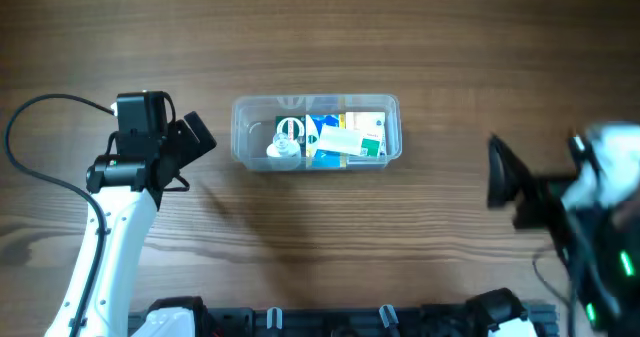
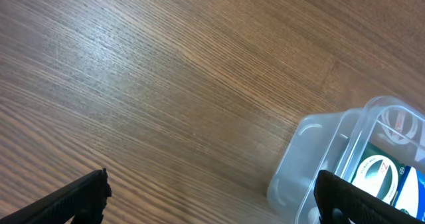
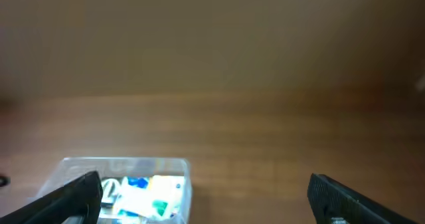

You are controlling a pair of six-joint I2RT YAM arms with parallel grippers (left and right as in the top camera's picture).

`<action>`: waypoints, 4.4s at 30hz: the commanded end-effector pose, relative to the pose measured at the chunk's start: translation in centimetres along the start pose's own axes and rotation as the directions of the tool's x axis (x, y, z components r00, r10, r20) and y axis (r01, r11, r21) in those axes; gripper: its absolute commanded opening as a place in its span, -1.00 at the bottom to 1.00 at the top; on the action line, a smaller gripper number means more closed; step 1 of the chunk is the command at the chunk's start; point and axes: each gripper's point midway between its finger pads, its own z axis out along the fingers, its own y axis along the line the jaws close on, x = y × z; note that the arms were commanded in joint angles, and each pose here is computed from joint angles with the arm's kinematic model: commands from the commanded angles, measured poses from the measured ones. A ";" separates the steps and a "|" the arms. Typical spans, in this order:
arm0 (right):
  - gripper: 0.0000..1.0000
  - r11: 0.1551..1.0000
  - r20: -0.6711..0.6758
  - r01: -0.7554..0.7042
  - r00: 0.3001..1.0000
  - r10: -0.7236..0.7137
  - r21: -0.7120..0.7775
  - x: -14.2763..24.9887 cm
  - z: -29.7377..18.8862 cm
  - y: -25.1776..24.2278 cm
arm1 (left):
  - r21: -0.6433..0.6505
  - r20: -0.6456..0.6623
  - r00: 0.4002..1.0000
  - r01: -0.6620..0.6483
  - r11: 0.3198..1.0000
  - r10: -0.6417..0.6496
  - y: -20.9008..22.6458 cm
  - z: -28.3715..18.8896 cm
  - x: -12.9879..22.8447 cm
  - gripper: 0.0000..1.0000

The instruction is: Pack container

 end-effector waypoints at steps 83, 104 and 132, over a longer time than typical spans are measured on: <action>1.00 0.994 0.279 0.095 0.957 -0.079 -0.046 19.0 11.0 -1.9 | 0.119 0.239 0.970 0.008 0.993 -0.037 1.3 -7.2 0.5 0.99; 0.99 0.994 0.279 0.095 0.957 -0.079 -0.046 19.0 11.0 -1.9 | 0.514 0.701 0.674 -0.250 0.821 -0.233 -0.7 -10.1 2.9 0.99; 0.99 0.994 0.279 0.095 0.957 -0.078 -0.046 19.0 11.0 -1.9 | 0.442 0.697 0.704 -0.271 0.855 -0.138 -0.3 -6.6 4.8 0.99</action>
